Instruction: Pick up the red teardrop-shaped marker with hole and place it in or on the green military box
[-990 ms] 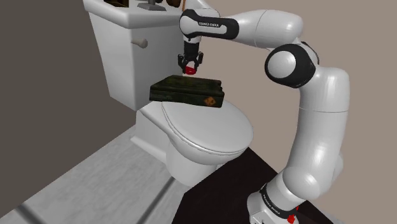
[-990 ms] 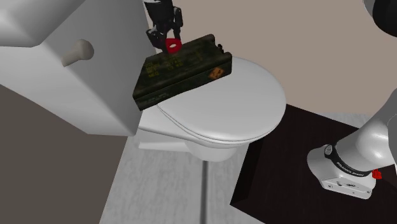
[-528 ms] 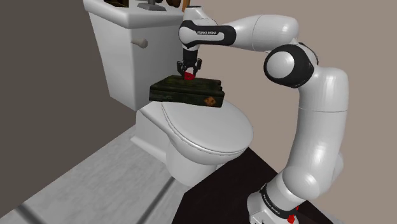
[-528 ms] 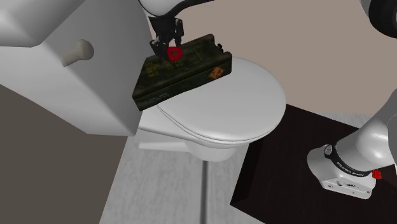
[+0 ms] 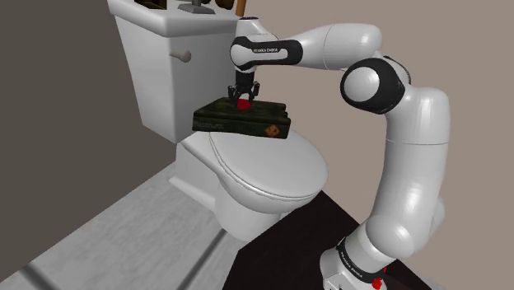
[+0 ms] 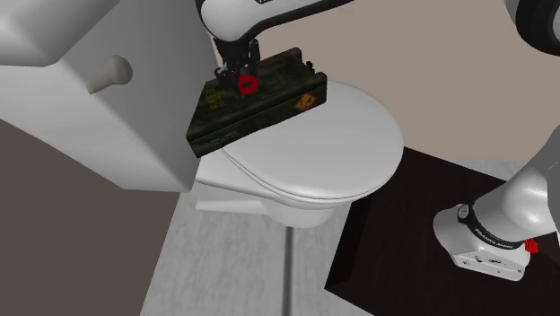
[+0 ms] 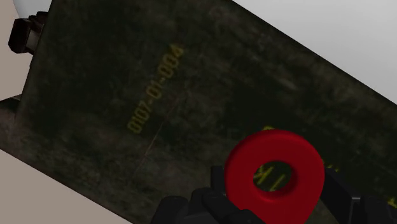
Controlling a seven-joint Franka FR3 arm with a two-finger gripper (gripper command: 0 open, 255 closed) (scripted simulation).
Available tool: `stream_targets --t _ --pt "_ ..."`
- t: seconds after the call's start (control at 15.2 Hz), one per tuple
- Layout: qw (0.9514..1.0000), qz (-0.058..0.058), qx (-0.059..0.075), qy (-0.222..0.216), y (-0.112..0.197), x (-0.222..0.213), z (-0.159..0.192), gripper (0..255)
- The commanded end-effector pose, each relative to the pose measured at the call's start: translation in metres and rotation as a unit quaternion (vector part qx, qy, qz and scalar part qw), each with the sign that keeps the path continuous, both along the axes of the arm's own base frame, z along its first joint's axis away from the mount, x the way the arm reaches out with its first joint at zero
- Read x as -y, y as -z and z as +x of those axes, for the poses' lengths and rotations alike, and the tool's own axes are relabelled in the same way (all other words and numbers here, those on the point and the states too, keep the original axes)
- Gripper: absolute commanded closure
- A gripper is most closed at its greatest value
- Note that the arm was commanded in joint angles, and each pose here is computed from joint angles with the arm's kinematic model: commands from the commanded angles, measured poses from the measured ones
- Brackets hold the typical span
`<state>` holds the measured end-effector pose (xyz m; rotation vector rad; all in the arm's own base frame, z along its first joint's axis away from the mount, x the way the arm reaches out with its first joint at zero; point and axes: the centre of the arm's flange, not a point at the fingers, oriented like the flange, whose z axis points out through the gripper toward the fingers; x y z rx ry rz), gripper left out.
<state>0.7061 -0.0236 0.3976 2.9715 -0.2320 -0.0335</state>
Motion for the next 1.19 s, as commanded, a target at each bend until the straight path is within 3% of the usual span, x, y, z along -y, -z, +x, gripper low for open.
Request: stream_targets --t 0.0,0.2,0.26,0.59,0.86,1.12 --pt "1.0 0.0 0.0 0.0 0.0 0.0 0.0 255" --pt "1.0 0.0 0.0 0.0 0.0 0.0 0.0 255" --pt "1.0 0.0 0.0 0.0 0.0 0.0 0.0 0" --pt "1.0 0.0 0.0 0.0 0.0 0.0 0.0 0" --pt "1.0 0.0 0.0 0.0 -0.049 -0.008 0.002 0" --pt "1.0 0.0 0.0 0.0 -0.049 -0.008 0.002 0"
